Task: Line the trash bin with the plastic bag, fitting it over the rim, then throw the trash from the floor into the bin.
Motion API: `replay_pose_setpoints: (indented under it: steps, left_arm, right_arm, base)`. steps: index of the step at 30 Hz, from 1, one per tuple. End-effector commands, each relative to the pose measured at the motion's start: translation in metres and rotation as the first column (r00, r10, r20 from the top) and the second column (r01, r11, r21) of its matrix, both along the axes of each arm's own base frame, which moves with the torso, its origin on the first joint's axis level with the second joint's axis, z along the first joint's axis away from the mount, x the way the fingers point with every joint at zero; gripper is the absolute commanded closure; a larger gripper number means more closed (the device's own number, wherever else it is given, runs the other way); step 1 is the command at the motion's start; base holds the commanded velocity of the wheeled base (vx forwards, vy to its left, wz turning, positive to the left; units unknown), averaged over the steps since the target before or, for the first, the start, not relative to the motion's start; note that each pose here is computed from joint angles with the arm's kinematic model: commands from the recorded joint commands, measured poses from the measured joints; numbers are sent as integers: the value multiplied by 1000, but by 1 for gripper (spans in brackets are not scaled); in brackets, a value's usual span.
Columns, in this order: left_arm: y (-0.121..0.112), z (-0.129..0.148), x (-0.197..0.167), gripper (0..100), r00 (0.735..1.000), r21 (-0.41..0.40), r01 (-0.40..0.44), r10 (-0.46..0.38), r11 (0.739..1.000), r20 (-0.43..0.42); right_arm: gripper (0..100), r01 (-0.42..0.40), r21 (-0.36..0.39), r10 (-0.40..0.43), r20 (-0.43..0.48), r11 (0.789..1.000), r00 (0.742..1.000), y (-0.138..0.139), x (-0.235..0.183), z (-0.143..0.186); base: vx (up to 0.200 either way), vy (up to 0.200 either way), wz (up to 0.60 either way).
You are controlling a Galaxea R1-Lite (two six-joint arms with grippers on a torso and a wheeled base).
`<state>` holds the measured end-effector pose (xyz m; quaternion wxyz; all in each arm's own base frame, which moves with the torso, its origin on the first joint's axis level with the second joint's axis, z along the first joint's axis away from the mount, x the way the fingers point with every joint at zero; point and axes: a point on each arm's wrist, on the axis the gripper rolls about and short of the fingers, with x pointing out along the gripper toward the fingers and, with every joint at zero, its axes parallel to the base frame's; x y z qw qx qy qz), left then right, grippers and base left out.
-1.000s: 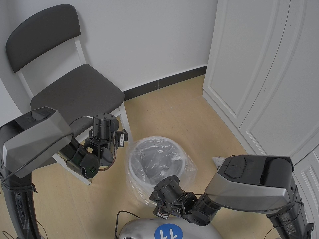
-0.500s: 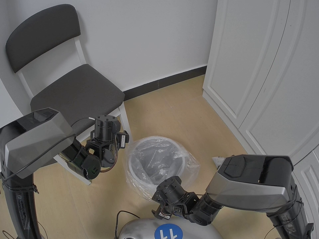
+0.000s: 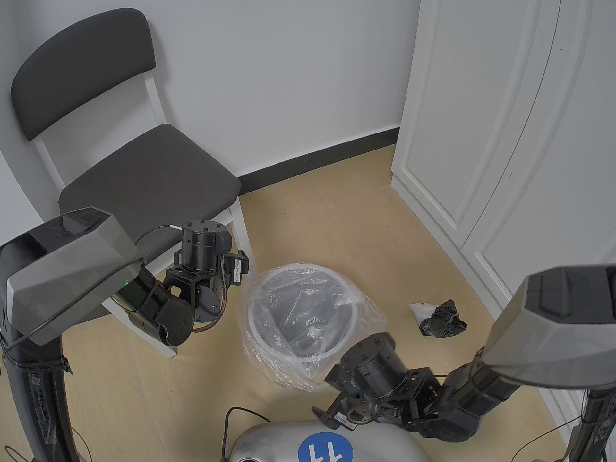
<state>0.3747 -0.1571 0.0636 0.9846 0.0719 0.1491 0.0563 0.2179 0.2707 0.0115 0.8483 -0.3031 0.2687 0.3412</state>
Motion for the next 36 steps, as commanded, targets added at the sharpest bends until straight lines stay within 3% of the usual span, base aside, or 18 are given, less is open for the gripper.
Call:
replay_pose_setpoints:
  steps: [1,3,7,12,16,24,32,36]
  left_arm:
    - [1,3,-1,0,1000,-4,-1,1,1000,7]
    - [0,3,0,0,1000,-3,-1,1,1000,7]
    - [0,1,0,0,1000,-1,-1,1,1000,4]
    - [0,0,1,0,1000,1,-1,1,1000,1]
    - [0,-1,2,0,1000,0,-3,3,1000,1]
    - [1,-1,4,0,1000,-1,-4,4,1000,5]
    - [2,-1,4,0,1000,-5,-3,3,1000,8]
    - [2,0,4,0,1000,-6,-3,3,1000,9]
  right_arm:
    - [0,109,39,-110,18,993,994,-35,11,19]
    - [0,200,31,-201,10,979,980,-57,33,2]
    - [0,299,20,-299,16,954,954,-82,62,-25]
    - [0,348,-43,-347,28,937,938,-107,99,-55]
    - [0,351,-47,-349,47,935,936,-118,127,-71]
    - [0,308,96,-316,90,947,944,-115,189,-77]
    - [0,314,43,-316,77,949,946,-125,231,-71]
    - [0,252,92,-257,57,963,965,-117,248,-69]
  base:
    - [0,0,0]
    - [0,0,0]
    - [0,0,0]
    - [0,0,0]
    - [0,0,0]
    - [0,0,0]
    - [0,0,0]
    - [0,0,0]
